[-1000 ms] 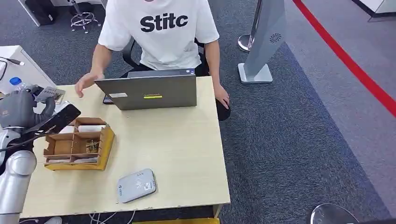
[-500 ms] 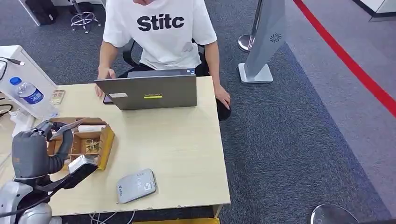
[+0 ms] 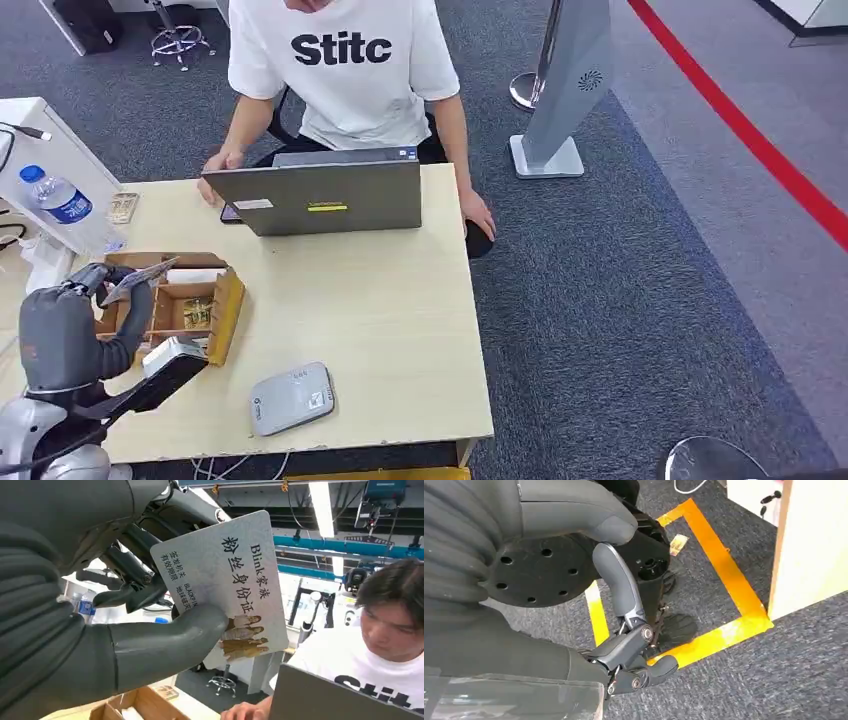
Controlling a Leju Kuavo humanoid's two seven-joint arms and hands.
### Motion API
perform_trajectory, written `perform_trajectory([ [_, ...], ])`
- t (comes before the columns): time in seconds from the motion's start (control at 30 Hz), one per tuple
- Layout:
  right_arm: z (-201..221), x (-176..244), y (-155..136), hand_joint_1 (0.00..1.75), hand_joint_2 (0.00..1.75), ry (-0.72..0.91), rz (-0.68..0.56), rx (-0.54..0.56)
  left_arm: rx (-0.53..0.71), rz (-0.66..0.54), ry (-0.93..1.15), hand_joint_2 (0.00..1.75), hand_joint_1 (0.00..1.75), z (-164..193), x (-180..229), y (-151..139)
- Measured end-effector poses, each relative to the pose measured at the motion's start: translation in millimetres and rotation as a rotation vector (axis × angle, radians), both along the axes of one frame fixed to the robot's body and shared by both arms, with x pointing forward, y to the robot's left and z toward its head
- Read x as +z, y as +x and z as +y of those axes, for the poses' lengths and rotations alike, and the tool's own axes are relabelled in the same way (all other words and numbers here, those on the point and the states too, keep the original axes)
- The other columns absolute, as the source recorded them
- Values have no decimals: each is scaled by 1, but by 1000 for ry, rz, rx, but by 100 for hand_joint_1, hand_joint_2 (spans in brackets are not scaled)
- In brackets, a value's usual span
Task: Pass the card to the sensor for recognition and then transmit it.
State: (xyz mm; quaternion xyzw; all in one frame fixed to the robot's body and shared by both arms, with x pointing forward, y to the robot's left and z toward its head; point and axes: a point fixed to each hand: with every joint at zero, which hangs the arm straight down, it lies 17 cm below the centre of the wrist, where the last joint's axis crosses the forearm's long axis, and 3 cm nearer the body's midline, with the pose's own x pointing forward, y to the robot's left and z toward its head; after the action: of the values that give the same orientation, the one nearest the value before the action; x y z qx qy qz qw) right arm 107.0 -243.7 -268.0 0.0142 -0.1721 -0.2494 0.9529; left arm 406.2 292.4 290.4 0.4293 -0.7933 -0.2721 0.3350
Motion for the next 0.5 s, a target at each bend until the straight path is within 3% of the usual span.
perform_trajectory([
  [0.23, -9, 15, 33, 0, 175, -52, -164, -78, -100, -48, -40, 175, 175, -25, -17, -79],
  [0.33, -13, 16, 40, 0, 175, -60, -179, -105, -89, -14, -22, 175, 175, -28, -28, -96],
  [0.5, -11, 4, 15, 0, 175, -34, -50, -113, 5, 308, -120, 175, 175, -11, -102, -72],
])
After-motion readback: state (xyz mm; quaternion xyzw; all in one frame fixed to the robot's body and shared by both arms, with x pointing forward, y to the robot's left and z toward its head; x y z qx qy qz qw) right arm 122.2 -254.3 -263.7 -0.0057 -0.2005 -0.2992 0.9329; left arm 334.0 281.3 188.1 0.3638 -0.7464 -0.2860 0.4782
